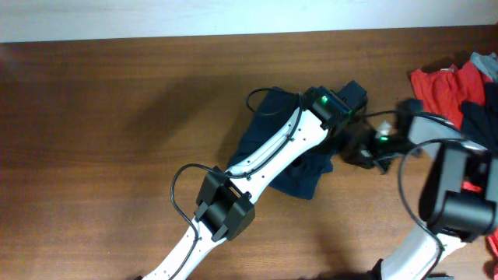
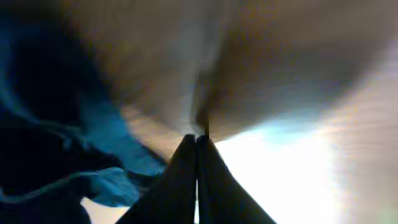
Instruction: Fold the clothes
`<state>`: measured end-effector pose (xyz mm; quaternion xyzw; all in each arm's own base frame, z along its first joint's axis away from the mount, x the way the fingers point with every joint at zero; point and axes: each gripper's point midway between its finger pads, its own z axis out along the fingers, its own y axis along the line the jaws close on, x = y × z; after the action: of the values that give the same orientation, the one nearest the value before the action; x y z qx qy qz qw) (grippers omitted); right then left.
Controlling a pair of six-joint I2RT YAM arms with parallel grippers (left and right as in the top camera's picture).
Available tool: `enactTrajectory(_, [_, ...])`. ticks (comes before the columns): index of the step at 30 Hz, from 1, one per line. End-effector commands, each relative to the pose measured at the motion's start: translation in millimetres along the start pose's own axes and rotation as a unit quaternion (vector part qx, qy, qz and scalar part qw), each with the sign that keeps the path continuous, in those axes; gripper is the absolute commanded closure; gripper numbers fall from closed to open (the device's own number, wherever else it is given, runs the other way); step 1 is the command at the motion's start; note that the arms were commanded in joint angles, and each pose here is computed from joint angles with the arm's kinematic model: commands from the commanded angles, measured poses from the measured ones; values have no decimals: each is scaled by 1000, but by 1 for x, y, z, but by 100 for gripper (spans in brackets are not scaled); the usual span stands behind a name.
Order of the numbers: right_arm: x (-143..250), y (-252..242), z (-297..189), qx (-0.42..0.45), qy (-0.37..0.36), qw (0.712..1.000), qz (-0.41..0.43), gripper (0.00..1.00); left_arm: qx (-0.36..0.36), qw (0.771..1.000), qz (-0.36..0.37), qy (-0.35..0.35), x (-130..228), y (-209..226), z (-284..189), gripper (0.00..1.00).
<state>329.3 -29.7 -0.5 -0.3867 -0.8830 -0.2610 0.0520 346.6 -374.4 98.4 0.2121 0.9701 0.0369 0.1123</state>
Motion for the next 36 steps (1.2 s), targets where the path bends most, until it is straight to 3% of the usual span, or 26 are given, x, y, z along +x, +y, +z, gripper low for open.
enactTrajectory(1, [-20,-26,-36,-1,-51,998,33,96,15,1000,-6,-3,-1,-7,-1,99])
enactTrajectory(3, [-22,-26,-50,-33,-56,997,46,96,28,1000,-6,-5,-4,-14,2,87])
enactTrajectory(5, [-23,-25,-59,-57,-60,995,48,96,38,999,-6,-6,-6,-20,8,59])
enactTrajectory(7, [-22,-23,-64,-67,-62,995,45,96,41,999,-4,-1,-5,-23,14,38])
enactTrajectory(12, [-20,-18,-65,-69,-62,995,26,96,45,999,26,-4,-6,-23,10,29])
enactTrajectory(18, [-20,22,-83,-139,-92,983,-78,95,33,998,9,-45,-18,10,-51,27])
enactTrajectory(25, [16,82,-124,-174,-147,946,-232,95,-6,986,-25,-168,-50,82,-138,23])
enactTrajectory(31, [77,131,-110,-162,-125,915,-348,91,21,988,-78,-131,-59,137,-114,42])
enactTrajectory(36, [113,146,-60,-83,-89,898,-423,91,138,988,-22,-61,-60,143,-60,59])
